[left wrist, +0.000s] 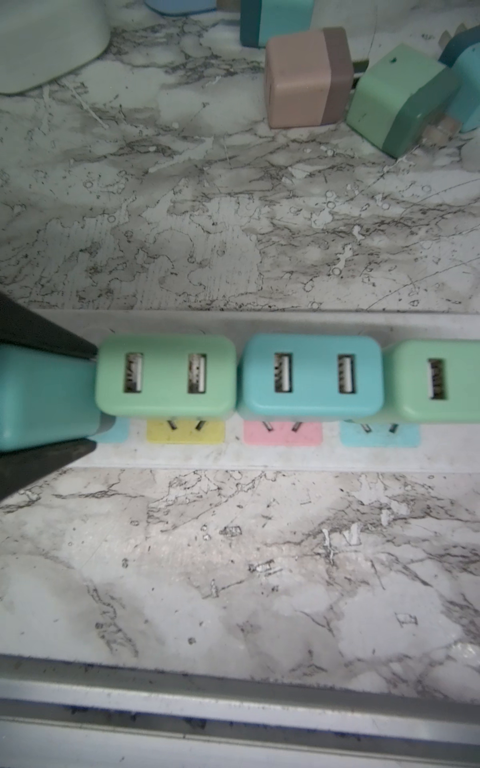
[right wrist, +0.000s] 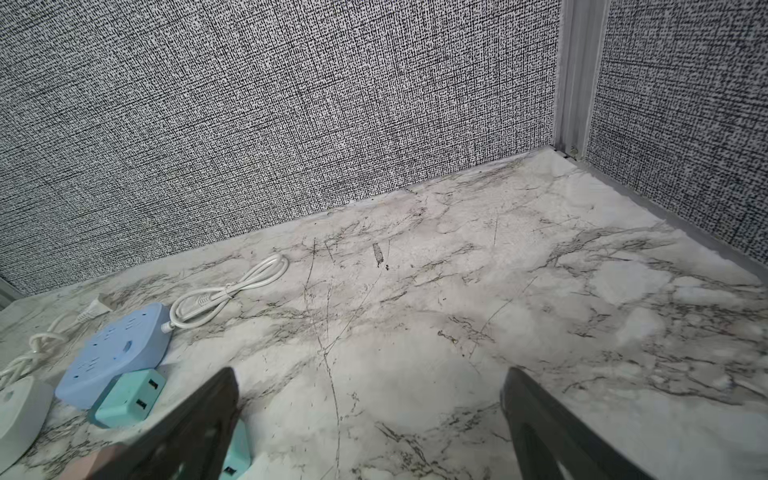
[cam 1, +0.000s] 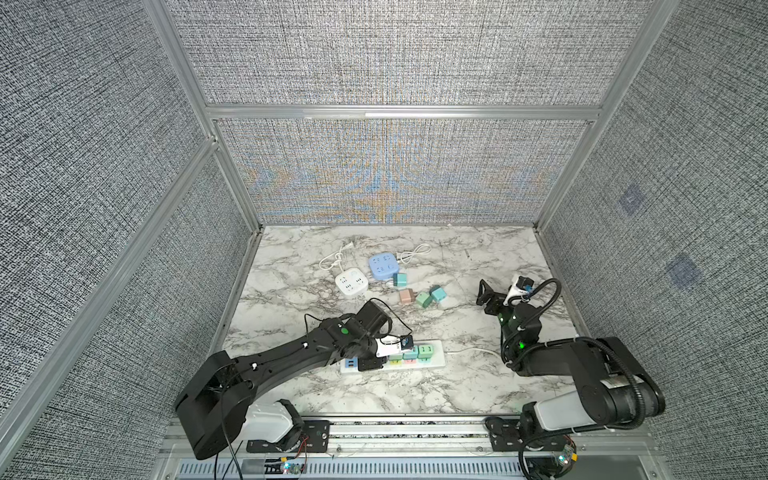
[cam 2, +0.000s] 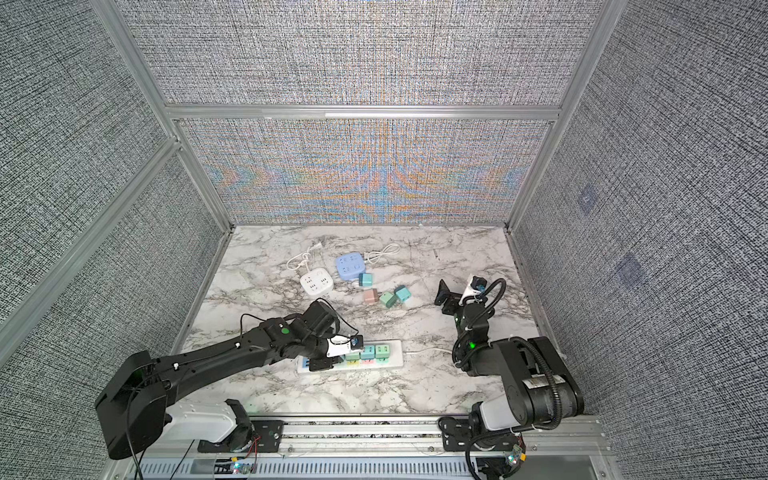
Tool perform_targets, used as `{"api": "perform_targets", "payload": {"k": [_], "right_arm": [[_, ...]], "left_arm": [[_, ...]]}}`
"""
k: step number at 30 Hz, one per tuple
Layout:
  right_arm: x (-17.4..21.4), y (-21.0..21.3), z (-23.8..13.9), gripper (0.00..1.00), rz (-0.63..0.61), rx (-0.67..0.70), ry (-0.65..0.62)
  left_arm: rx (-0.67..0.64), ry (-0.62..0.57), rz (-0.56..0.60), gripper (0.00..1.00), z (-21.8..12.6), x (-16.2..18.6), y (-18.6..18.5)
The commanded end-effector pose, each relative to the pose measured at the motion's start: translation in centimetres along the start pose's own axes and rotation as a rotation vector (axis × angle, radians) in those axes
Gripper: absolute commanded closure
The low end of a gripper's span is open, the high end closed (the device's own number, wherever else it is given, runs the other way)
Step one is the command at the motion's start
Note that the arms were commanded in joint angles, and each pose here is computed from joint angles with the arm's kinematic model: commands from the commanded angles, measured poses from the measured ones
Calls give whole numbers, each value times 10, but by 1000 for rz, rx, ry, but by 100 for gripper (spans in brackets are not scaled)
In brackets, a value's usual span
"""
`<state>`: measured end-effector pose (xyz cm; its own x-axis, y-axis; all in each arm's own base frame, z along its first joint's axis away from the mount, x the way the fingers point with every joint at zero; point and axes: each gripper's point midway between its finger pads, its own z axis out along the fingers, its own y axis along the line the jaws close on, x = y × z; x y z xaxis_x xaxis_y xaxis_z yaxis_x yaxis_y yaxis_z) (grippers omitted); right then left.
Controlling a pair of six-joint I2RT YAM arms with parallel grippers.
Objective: Insert the plug
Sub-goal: 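Lower the teal charger into the socket beside the green charger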
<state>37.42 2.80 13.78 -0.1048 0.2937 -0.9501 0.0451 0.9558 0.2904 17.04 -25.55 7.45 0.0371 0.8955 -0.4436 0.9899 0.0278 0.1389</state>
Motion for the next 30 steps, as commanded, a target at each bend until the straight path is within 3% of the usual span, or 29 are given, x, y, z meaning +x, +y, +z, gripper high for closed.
{"api": "perform_targets", "payload": {"k": [1, 30], "right_arm": [[-4, 1, 2, 0, 11, -1, -11], [-3, 1, 2, 0, 10, -1, -6]], "left_arm": [[-2, 15, 6, 100, 0, 2, 1], [4, 64, -27, 100, 15, 19, -3]]}}
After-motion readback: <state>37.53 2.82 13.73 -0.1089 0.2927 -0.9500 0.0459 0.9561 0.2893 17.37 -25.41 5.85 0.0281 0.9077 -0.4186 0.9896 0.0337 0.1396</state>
